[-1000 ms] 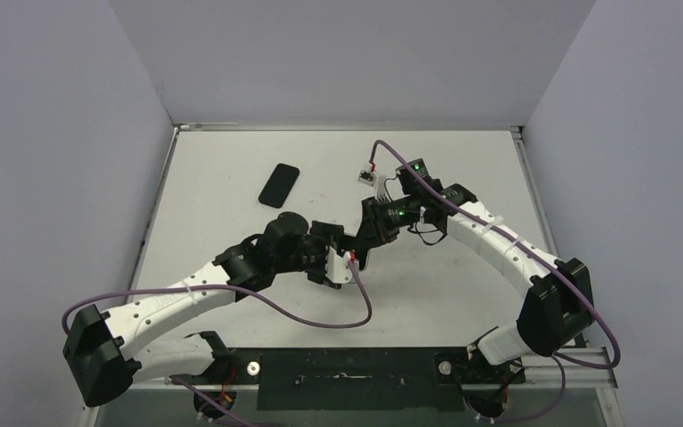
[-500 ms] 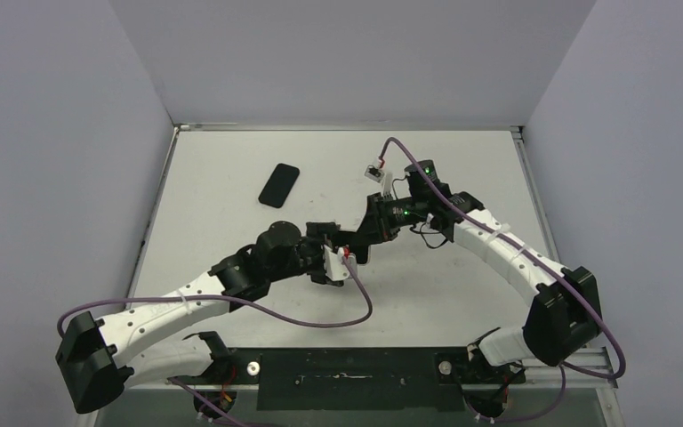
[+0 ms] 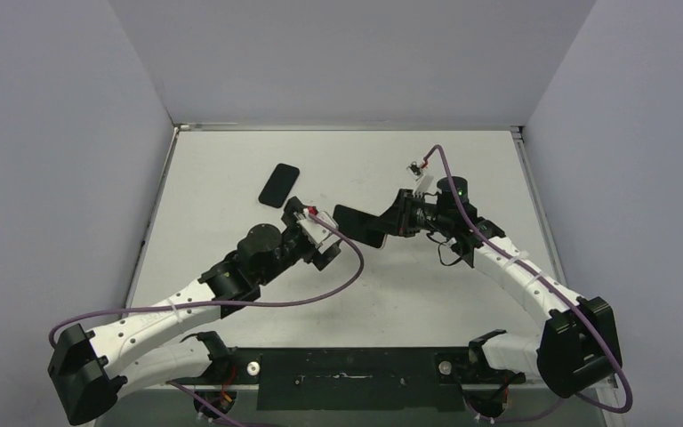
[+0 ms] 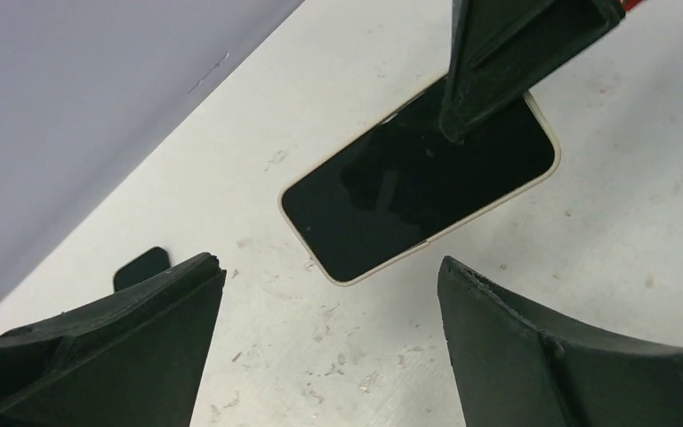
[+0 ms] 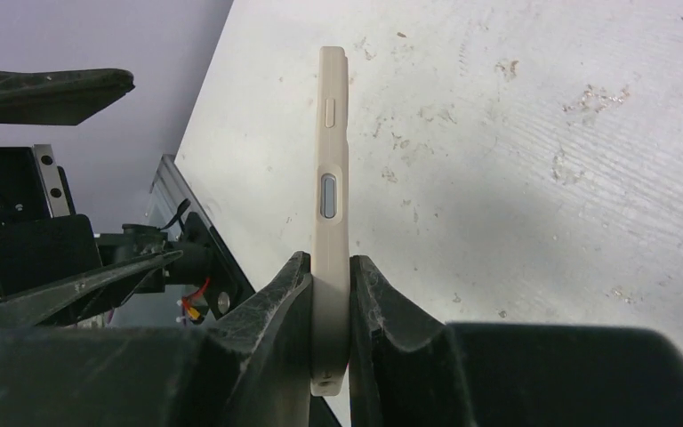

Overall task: Take the phone out of the phone case
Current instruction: Adjust the phone.

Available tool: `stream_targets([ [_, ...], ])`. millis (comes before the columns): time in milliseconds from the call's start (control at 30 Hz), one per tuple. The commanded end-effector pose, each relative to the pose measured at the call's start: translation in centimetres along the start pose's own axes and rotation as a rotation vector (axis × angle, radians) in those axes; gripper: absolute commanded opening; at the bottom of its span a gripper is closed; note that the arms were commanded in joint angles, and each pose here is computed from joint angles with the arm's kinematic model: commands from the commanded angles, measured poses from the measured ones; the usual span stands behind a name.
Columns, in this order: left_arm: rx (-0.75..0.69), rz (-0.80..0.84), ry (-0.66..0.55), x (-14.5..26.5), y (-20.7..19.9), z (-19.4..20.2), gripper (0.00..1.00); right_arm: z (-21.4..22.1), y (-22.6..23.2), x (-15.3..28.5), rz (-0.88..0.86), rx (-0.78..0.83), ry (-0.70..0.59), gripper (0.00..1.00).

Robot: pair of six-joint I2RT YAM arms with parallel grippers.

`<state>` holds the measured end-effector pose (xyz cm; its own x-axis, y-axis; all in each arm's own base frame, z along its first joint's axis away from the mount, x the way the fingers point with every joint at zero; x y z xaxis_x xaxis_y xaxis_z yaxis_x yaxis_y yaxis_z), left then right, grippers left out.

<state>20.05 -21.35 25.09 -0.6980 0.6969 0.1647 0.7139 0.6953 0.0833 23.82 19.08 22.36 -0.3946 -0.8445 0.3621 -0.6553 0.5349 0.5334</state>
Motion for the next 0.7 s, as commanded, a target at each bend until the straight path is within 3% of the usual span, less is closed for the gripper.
stream_targets([
  [0,0.222,-0.064,-0.104,-0.3,0.0,-1.2,0.88,-3.5,1.4,0.8,-0.001,0.066,-0.224,0.0],
  [200,0.435,-0.077,-0.106,-1.2,-0.5,-1.0,0.89,-3.4,1.0,1.0,0.026,0.031,-0.287,0.0],
  [367,0.617,-0.076,-0.116,-1.9,-1.0,-0.9,0.97,-3.6,1.1,1.1,0.026,0.013,-0.339,0.0],
  [667,0.98,-0.129,-0.165,-2.0,-1.2,-0.5,0.97,-3.5,1.1,1.8,0.048,-0.009,-0.423,0.0],
])
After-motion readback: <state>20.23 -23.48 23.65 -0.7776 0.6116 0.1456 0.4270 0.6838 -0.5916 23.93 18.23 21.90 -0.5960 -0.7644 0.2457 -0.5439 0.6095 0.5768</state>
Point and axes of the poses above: each gripper's point midway between its finger pads, its own x axis back along the fingers, its own y axis along the line the jaws close on, z = x × y, the point moved 7 cm from there along x, back along the fingers, and after that the axes turned 14 degrees about x, right-handed, at the moved point
